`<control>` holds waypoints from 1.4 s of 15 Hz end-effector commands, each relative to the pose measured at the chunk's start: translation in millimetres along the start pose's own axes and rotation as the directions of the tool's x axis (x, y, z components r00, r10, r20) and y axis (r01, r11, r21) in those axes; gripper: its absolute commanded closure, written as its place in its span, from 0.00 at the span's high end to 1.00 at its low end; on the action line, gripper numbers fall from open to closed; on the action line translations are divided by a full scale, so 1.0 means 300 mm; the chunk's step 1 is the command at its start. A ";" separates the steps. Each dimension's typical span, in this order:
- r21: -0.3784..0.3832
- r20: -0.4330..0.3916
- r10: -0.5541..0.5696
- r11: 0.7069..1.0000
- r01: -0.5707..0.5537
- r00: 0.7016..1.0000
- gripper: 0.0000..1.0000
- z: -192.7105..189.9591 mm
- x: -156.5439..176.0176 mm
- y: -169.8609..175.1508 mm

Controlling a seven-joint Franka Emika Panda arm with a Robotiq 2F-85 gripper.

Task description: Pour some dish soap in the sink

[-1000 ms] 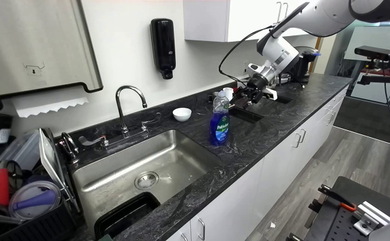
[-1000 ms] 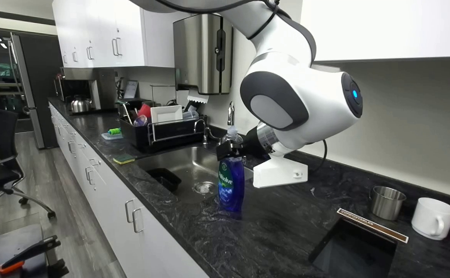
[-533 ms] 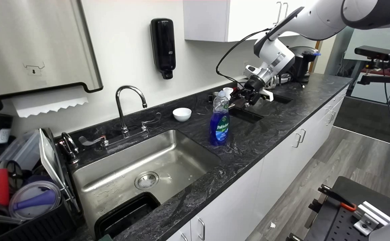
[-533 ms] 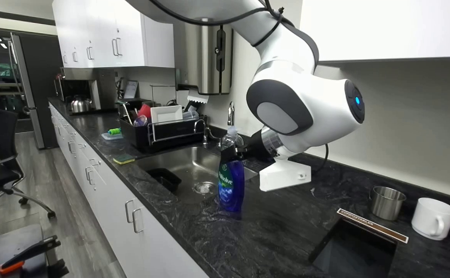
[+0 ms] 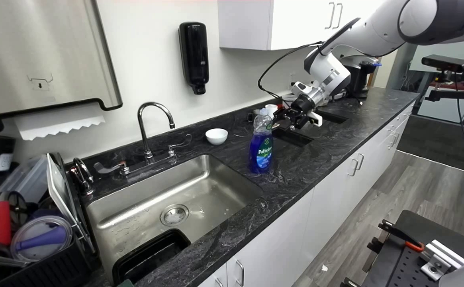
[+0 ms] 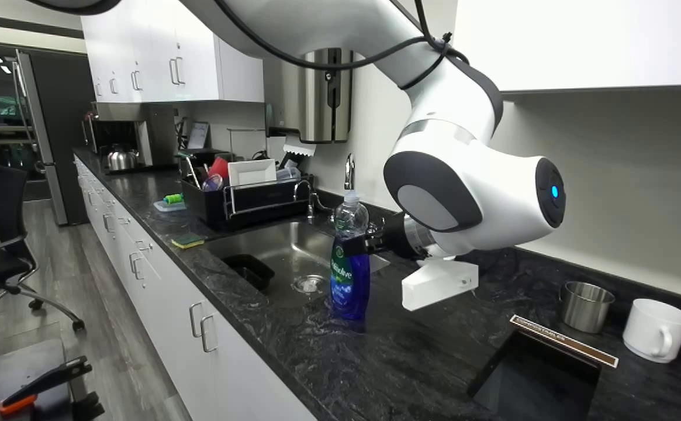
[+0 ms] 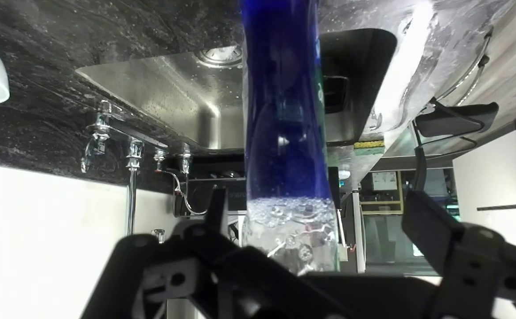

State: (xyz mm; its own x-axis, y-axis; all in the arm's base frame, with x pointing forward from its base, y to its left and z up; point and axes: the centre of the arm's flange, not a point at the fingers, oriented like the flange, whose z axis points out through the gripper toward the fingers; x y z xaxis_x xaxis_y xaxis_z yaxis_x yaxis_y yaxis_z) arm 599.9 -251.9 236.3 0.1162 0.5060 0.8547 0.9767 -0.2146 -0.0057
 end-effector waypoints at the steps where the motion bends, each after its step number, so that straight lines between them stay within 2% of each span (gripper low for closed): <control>1: 0.000 -0.064 -0.041 0.999 0.041 0.997 1.00 0.040 -0.019 0.030; 7: 0.035 -0.091 -0.030 0.999 0.033 0.995 1.00 0.132 -0.059 0.051; 17: 0.065 -0.100 -0.009 0.998 0.016 0.995 1.00 0.183 -0.117 0.049; 21: 0.077 -0.097 -0.009 0.997 0.017 0.995 1.00 0.214 -0.108 0.045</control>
State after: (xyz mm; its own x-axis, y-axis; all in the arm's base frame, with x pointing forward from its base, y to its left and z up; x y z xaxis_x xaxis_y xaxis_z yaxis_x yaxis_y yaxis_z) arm 617.3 -222.0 177.8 0.1155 0.4367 0.8922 0.9852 -0.1646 -0.0470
